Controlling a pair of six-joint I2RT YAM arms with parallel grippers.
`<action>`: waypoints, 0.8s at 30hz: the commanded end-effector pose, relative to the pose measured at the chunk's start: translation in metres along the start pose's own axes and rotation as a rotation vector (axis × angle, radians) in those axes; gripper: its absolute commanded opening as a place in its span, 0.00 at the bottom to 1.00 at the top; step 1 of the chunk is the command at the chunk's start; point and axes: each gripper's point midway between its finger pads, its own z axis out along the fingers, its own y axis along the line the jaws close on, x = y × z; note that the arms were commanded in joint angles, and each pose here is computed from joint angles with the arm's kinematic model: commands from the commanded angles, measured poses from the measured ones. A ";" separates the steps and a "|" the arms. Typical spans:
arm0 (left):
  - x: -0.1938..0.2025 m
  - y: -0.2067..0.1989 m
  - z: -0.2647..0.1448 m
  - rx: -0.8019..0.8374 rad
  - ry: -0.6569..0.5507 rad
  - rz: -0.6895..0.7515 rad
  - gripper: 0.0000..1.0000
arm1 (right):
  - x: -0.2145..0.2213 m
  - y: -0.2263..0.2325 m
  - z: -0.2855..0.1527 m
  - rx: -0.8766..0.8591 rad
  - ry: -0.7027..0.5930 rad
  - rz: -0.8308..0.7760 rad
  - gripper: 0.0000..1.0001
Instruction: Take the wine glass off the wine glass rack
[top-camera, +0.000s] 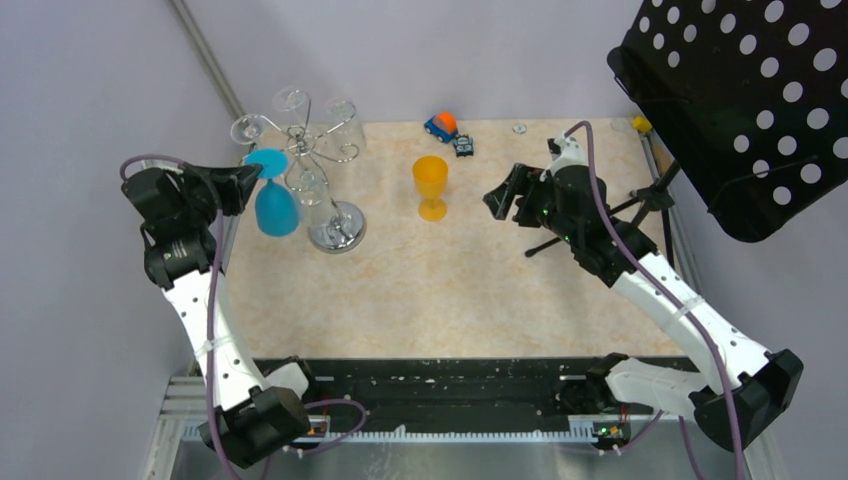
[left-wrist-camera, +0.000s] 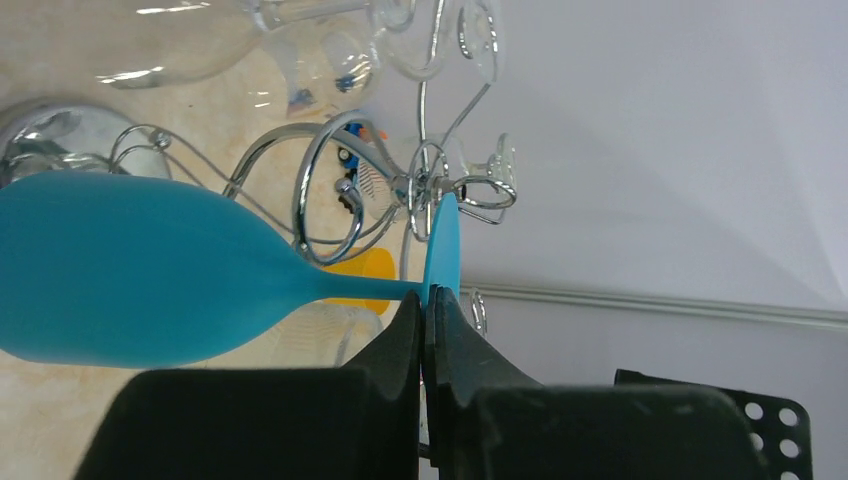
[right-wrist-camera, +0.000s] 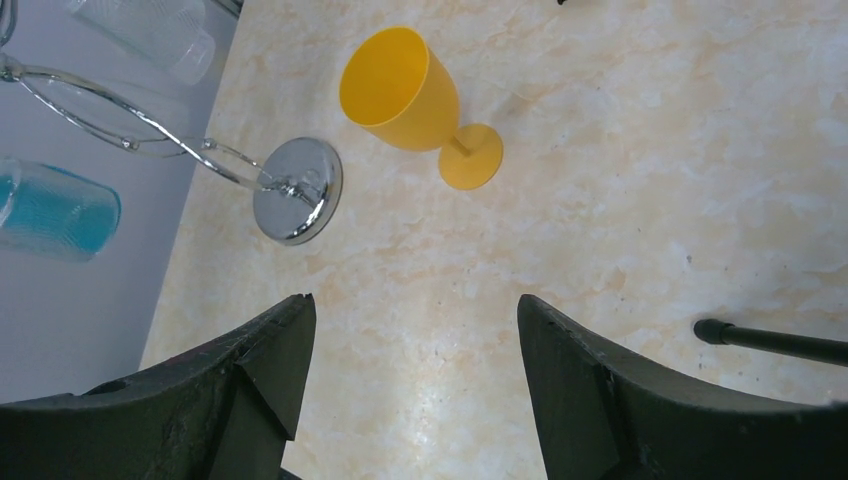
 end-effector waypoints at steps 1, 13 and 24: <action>-0.007 -0.010 -0.026 -0.054 -0.117 0.058 0.00 | -0.015 0.008 -0.009 -0.027 -0.036 0.010 0.75; -0.022 -0.058 -0.110 -0.064 -0.445 0.126 0.00 | -0.017 0.015 -0.013 -0.056 -0.025 0.019 0.77; 0.024 -0.197 -0.155 0.415 -0.261 0.234 0.00 | -0.023 0.029 -0.018 -0.123 -0.034 0.028 0.77</action>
